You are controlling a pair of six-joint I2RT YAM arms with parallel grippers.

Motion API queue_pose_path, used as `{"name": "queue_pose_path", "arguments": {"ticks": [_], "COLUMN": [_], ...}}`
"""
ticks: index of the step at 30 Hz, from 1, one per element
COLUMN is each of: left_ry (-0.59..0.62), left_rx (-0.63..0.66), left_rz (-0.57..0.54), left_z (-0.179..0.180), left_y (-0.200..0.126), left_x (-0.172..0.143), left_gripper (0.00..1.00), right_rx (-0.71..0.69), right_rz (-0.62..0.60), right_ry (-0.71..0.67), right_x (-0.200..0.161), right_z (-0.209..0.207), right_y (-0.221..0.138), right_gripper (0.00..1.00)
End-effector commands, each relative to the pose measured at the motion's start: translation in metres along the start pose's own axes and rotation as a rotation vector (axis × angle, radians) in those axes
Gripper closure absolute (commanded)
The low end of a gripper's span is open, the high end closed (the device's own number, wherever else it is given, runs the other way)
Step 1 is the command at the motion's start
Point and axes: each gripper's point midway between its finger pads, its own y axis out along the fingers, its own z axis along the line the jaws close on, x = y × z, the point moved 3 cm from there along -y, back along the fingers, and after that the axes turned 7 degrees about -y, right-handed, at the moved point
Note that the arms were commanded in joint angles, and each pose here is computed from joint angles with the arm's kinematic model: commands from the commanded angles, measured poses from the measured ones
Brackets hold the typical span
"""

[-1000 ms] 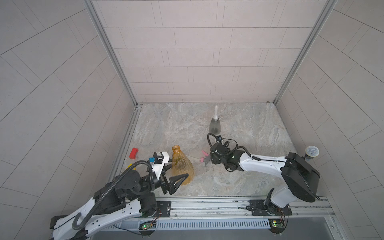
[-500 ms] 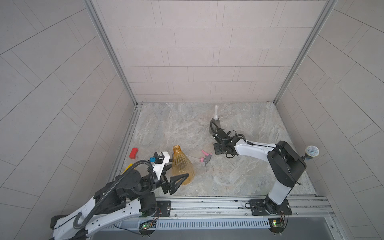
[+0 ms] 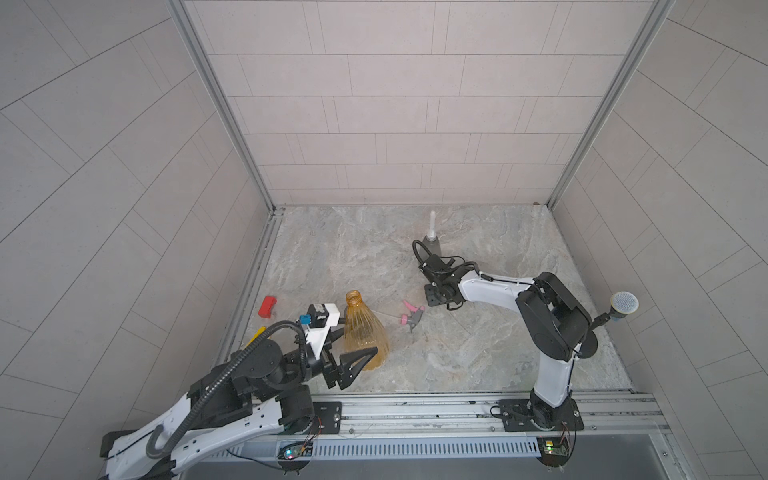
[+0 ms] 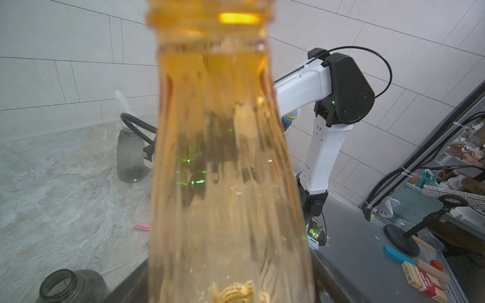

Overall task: Attach spray nozzles to spray bottles
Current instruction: Pick up the spray nozzle from the center of the board, then insert the spray nozzle into the spray bottle.

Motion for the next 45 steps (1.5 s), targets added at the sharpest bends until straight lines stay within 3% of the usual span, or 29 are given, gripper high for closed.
{"name": "queue_pose_path", "arguments": {"ticks": [1, 9, 14, 23, 30, 34, 45], "left_ry": [0.000, 0.004, 0.010, 0.049, 0.115, 0.135, 0.145], "left_rx": [-0.001, 0.014, 0.020, -0.060, -0.245, -0.336, -0.353], "left_rz": [-0.029, 0.006, 0.029, 0.054, 0.053, 0.018, 0.024], "left_z": [-0.001, -0.001, -0.003, -0.022, -0.049, -0.060, -0.060], "left_y": [0.000, 0.008, 0.017, 0.050, 0.069, 0.064, 0.061], "left_x": [0.005, 0.005, 0.004, 0.009, 0.006, 0.005, 0.000], "left_gripper": [1.00, 1.00, 1.00, 1.00, 1.00, 1.00, 1.00], "right_rx": [-0.052, 0.013, 0.124, 0.451, 0.840, 1.050, 1.385], "right_rz": [0.067, -0.034, -0.225, -0.828, -1.199, -1.287, -1.353], "right_ry": [-0.028, -0.029, -0.009, -0.001, -0.110, -0.143, -0.237], "right_x": [-0.015, -0.007, -0.003, 0.020, 0.030, 0.031, 0.039], "right_z": [-0.009, -0.007, -0.008, -0.019, 0.004, 0.020, 0.071], "right_y": [0.006, -0.026, -0.092, -0.304, -0.472, -0.525, -0.598], "right_gripper": [0.60, 0.76, 0.78, 0.79, 0.79, 0.80, 0.80]}}
